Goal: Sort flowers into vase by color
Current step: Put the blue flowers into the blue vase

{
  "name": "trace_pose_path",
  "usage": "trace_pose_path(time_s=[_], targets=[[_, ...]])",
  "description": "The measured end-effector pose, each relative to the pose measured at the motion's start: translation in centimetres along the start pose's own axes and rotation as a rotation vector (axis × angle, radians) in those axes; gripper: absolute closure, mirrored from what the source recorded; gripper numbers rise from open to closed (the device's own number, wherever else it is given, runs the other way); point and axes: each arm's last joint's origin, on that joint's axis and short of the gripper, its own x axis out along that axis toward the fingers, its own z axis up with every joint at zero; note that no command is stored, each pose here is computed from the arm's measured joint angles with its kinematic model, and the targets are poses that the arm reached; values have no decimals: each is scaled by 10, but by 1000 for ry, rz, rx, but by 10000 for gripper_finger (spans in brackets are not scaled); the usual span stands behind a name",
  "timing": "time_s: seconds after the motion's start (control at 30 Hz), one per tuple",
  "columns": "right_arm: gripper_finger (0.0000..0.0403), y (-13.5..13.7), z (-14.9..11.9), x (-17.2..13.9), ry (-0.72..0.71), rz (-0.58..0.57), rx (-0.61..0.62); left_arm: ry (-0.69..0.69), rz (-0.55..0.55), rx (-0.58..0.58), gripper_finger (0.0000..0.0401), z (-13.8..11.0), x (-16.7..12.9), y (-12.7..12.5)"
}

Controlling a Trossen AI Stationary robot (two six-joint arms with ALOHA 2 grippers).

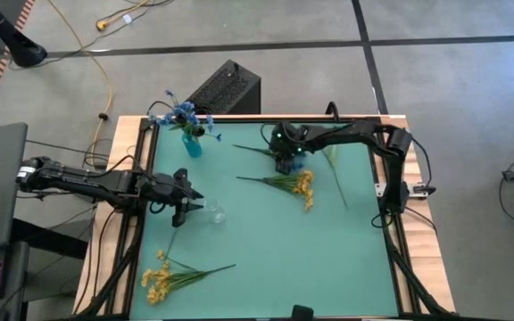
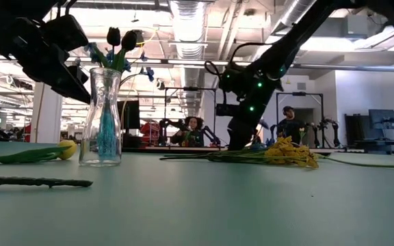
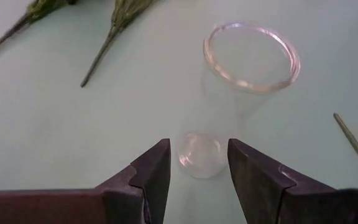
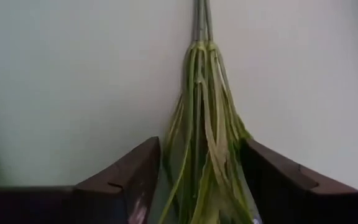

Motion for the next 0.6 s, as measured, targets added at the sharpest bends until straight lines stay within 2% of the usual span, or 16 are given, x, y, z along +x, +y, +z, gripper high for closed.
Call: trace_pose_path(time_s=[0.1,0.27,0.3,0.43,0.6], targets=[[224,0,2,-2,43,13,-1,13,-1,-3,253,-1,0,0],[358,-3,11,-12,114,21,-9,26,0,-4,253,-2,0,0],[371,-3,14,-14,118,21,-20,26,-2,-4,253,-2,0,0],[370,6,29,-27,164,-82,-125,43,-39,-6,253,-4,0,-1],[368,29,48,-48,251,-259,-314,92,-54,-22,253,2,-9,-2]])
